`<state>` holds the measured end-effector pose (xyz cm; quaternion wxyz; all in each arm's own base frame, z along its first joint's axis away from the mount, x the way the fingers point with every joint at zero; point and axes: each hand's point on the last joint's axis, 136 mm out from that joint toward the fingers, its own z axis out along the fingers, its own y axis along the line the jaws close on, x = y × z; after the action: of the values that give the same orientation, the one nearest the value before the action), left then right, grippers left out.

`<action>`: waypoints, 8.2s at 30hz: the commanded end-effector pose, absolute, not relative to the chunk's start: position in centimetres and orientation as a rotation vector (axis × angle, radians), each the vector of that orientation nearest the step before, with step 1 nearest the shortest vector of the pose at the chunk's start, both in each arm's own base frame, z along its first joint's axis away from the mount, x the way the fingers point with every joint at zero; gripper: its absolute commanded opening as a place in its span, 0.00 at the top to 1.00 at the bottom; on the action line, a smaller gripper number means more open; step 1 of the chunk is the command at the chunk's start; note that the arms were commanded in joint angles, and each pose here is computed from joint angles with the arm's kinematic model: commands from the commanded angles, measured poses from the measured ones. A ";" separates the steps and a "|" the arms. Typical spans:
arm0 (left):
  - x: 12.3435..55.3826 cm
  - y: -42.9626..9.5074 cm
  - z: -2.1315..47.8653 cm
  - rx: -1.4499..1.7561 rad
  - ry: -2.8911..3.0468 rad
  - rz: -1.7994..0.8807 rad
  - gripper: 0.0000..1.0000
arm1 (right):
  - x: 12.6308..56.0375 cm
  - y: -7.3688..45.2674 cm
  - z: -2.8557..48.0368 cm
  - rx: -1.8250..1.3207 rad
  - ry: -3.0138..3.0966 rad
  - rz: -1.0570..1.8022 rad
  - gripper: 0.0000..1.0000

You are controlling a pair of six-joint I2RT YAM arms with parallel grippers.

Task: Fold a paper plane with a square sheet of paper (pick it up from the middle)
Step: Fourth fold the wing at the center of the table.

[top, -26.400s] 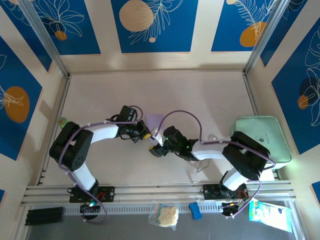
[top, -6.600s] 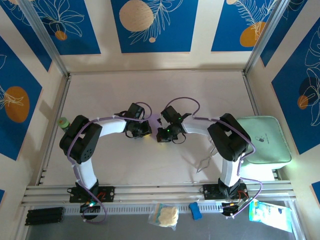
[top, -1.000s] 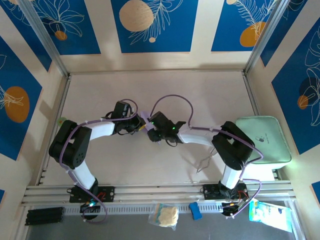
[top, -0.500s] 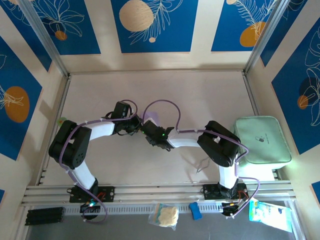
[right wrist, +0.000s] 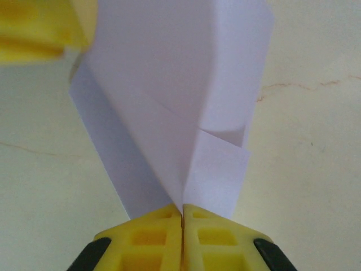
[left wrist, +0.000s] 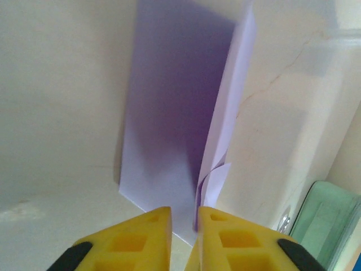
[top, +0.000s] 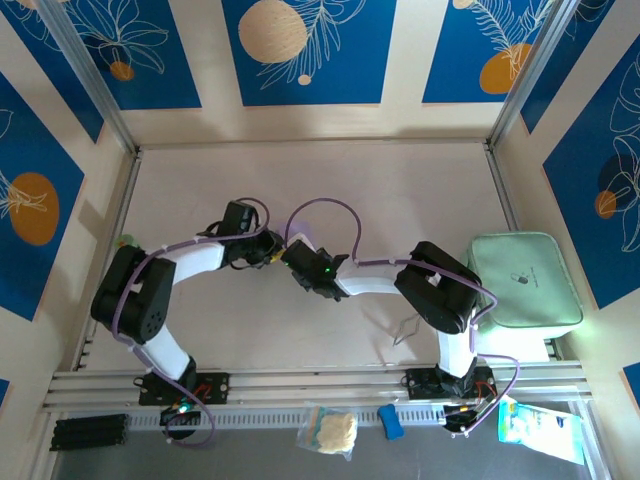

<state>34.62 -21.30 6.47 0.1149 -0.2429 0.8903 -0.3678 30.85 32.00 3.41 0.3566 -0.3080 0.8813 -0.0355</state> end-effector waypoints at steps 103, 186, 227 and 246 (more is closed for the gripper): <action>31.1 -21.1 3.6 -0.713 2.648 -1.095 0.78 | 27.5 34.5 2.5 -0.920 2.363 0.597 0.95; 30.2 -20.7 1.9 -0.759 2.745 -0.996 0.71 | 27.1 33.0 0.9 -0.856 2.464 0.566 0.90; 30.0 -22.2 1.1 -0.692 2.770 -1.036 0.77 | 27.3 32.9 4.1 -0.816 2.459 0.669 0.78; 30.1 -21.9 1.8 -0.689 2.751 -1.016 0.77 | 27.0 33.2 2.7 -0.828 2.496 0.669 0.90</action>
<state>30.75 -22.56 2.24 0.0680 -0.2235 0.9018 -0.3636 26.78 32.75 2.65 0.2183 -0.2982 0.8993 0.2339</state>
